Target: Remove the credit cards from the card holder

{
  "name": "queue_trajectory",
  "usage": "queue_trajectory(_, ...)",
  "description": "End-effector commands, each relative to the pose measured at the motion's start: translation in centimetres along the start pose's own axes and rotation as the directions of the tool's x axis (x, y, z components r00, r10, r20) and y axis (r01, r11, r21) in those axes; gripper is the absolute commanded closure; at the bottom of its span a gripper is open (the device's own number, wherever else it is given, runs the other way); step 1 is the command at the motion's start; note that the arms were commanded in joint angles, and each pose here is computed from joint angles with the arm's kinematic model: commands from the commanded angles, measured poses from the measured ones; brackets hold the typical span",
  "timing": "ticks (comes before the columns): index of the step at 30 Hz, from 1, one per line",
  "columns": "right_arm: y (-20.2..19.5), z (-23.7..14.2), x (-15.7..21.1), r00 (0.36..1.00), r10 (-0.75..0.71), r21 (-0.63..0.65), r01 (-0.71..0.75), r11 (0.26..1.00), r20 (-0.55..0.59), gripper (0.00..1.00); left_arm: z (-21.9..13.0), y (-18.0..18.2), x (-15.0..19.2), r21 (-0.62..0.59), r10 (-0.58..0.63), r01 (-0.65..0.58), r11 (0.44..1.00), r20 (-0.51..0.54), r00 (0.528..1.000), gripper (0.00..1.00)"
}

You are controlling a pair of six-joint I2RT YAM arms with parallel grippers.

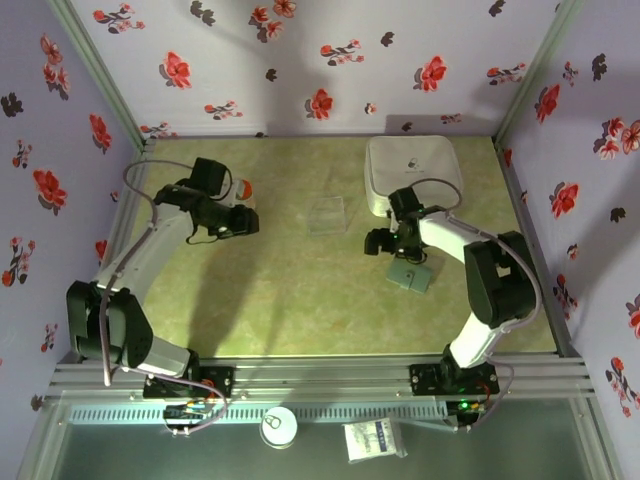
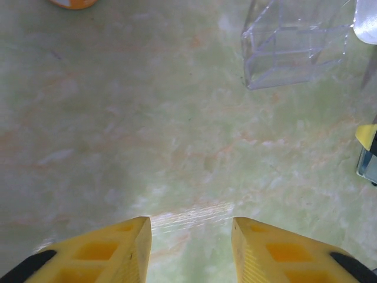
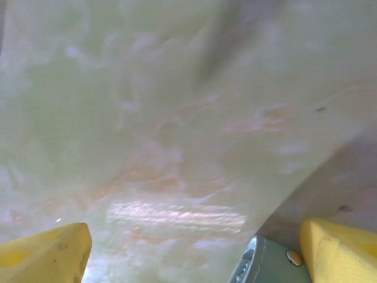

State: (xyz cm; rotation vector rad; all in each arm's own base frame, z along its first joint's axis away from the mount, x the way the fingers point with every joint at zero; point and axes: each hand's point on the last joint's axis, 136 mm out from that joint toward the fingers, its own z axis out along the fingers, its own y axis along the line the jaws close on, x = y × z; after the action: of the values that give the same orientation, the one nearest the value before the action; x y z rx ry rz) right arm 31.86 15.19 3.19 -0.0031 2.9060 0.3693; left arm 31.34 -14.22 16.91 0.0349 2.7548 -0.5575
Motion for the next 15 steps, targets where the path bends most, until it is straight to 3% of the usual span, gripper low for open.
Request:
queue_trajectory(1, 0.8, -0.1, 2.0, 0.997, -0.041, 0.055, 0.045, 0.997, -0.068, 0.08, -0.9, 0.8, 1.6, 0.005, 0.041, -0.041, 0.999, -0.041, 0.998, 0.6)
queue_trajectory(15, 1.7, -2.5, 10.7, 0.984, -0.083, 0.166, 0.11, 0.98, -0.159, 0.08, -0.3, 3.9, 2.4, -0.026, -0.01, 0.01, 1.0, -0.027, 1.0, 0.58)
